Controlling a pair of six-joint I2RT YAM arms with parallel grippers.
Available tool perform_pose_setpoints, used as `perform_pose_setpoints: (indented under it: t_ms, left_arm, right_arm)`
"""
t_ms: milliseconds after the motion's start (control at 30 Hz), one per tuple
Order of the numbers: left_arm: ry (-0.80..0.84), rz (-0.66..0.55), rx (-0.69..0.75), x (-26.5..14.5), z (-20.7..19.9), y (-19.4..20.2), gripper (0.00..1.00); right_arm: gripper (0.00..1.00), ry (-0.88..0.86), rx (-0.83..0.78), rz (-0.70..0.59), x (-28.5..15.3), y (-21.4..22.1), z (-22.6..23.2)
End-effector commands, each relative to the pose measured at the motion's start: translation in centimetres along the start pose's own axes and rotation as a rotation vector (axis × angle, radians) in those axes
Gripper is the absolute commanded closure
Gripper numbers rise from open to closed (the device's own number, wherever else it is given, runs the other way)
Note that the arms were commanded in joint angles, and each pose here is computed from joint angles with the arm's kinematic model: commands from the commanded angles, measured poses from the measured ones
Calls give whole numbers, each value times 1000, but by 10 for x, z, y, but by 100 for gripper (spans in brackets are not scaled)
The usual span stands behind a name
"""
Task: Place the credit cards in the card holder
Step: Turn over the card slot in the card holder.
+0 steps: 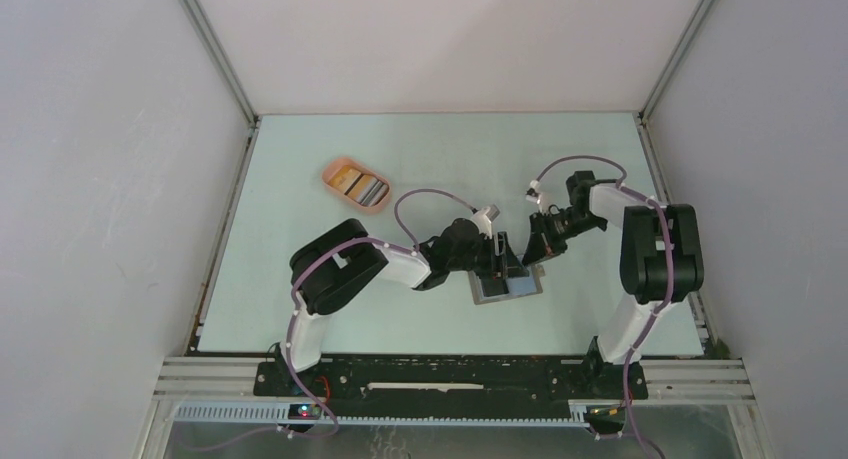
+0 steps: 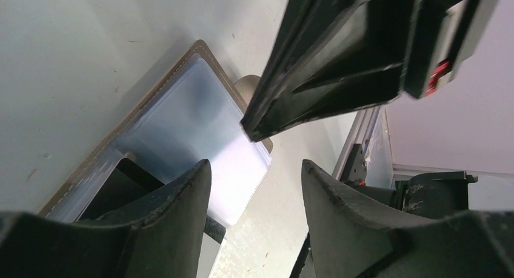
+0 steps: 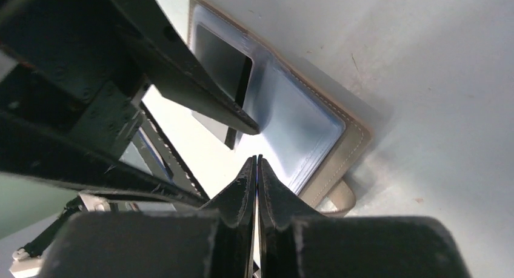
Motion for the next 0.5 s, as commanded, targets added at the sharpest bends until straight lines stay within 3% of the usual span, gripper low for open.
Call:
perform_pose_setpoints:
  t_ms: [0,267,467]
  left_arm:
    - [109,-52,46,-5,-40,-23,39]
    - [71,-136,167,-53,-56,-29,38]
    - [-92,-264,330,-108,-49,-41,35]
  right_arm:
    - [92,79,-21,75,9,-1,-10]
    - [91,159,-45,133,14,1,-16]
    - [86,153,-195,56,-2,-19,11]
Point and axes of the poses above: each gripper's point midway between its finger pads, its own x axis out along the fingers, its own z axis along the line the jaws close on, y = z × x, the point moved 4 cm from there along -x, back along the fingers, and after that the axes turned 11 degrees about -x, right-handed, at the moved point
